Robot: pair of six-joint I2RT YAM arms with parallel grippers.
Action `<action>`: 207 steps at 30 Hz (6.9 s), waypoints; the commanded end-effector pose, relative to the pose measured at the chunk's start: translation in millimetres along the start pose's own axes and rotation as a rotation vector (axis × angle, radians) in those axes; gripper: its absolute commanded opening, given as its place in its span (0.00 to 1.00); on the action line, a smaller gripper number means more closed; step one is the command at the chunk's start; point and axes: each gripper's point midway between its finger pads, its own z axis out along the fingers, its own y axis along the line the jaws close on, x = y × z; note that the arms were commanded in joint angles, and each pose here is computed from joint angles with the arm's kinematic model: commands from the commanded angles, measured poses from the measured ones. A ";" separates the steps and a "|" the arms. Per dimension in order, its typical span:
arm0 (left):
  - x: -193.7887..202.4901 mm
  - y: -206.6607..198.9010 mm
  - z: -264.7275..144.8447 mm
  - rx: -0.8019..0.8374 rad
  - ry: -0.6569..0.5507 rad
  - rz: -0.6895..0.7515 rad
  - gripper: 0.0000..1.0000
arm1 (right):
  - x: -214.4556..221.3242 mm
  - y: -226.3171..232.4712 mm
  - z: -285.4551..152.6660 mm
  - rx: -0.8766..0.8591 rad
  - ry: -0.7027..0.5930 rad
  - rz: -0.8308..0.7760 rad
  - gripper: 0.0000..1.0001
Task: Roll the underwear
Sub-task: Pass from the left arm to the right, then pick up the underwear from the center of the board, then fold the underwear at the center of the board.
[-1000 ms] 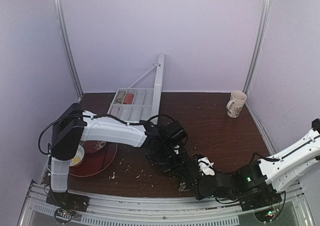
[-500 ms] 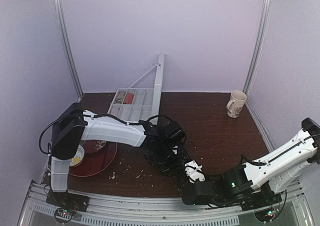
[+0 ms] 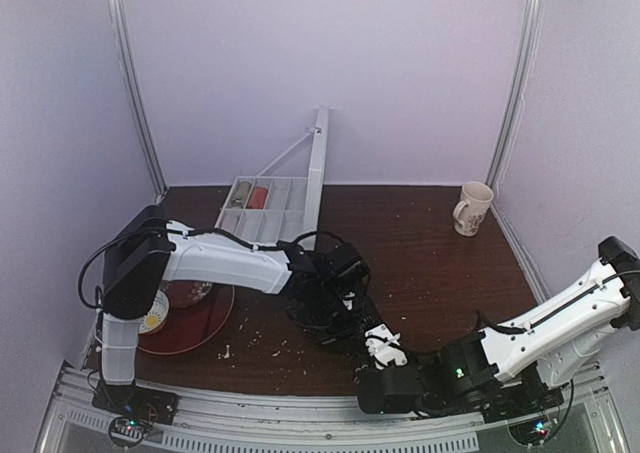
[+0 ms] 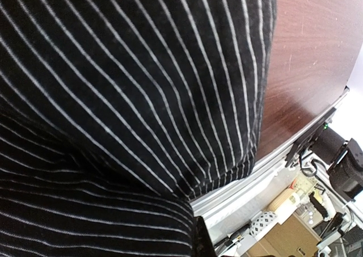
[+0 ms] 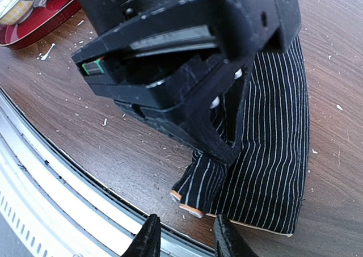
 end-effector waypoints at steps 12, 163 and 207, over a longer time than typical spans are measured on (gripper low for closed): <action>3.4 -16.2 -18.1 0.064 0.068 0.048 0.00 | 10.2 7.9 8.2 0.008 -0.062 -0.127 0.30; -63.7 114.6 -54.1 -0.122 -0.278 -0.349 0.73 | 3.4 -36.0 7.8 -0.012 -0.218 0.040 0.00; -122.0 25.8 -88.9 -0.111 -0.268 -0.083 0.00 | 19.4 -51.6 5.6 -0.108 -0.250 0.219 0.00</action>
